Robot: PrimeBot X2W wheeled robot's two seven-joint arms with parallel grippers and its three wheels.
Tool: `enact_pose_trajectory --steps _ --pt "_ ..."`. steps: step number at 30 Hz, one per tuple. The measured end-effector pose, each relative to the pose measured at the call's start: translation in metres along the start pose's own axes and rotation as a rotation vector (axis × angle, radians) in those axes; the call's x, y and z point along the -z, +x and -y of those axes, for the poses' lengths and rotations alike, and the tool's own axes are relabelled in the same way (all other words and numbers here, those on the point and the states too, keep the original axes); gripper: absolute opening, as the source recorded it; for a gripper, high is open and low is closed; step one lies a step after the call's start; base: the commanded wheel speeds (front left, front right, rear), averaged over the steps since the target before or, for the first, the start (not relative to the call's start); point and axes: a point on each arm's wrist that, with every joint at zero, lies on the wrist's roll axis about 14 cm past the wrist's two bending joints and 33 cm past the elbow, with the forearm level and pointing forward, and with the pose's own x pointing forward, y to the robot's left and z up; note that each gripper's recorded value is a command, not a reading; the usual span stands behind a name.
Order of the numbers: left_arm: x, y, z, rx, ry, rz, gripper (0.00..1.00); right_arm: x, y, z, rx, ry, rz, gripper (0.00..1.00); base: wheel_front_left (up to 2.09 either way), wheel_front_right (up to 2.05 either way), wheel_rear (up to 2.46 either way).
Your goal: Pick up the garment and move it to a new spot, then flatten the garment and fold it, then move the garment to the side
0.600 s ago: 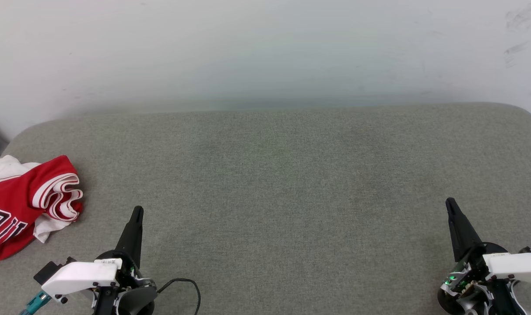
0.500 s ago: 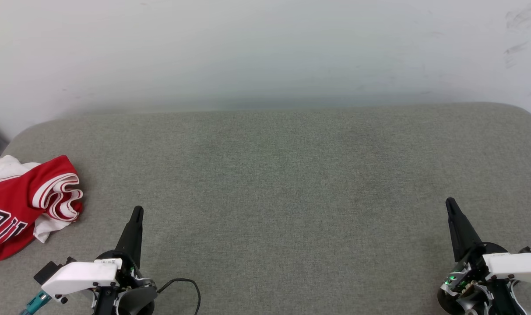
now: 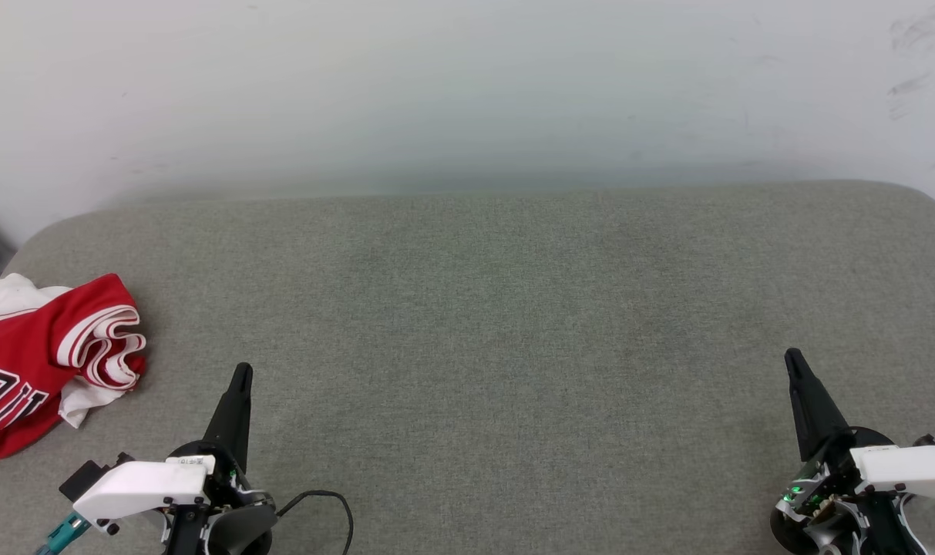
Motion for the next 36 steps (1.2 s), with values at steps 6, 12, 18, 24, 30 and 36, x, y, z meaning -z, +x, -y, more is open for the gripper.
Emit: enact_pose_trajectory --steps 6,12,18,24,30,36 --pt "0.0 0.0 0.0 0.0 0.0 0.0 0.0 0.0 0.0 0.0 0.0 0.0 0.0 0.0 0.0 0.0 0.0" --pt "0.0 0.0 0.0 0.0 0.0 0.0 0.0 0.0 0.0 0.0 0.0 0.0 0.0 0.0 0.0 0.0 0.0" --pt "0.0 0.0 0.0 0.0 0.0 0.0 0.0 0.0 0.0 0.0 0.0 0.0 0.0 0.0 0.0 0.0 0.0" --pt "0.001 -0.009 -0.022 -0.066 -0.006 0.001 1.0 -0.001 -0.01 0.023 0.068 0.005 0.004 1.0 0.0 0.0 0.0" --pt "-0.002 -0.013 -0.024 -0.071 0.003 0.023 1.0 -0.004 -0.014 0.028 0.083 -0.016 0.025 1.0 0.0 0.0 0.0" --pt "-0.01 -0.012 -0.021 -0.072 0.086 0.055 1.0 -0.007 -0.012 0.02 0.064 -0.109 0.042 1.0 0.0 0.0 0.0"
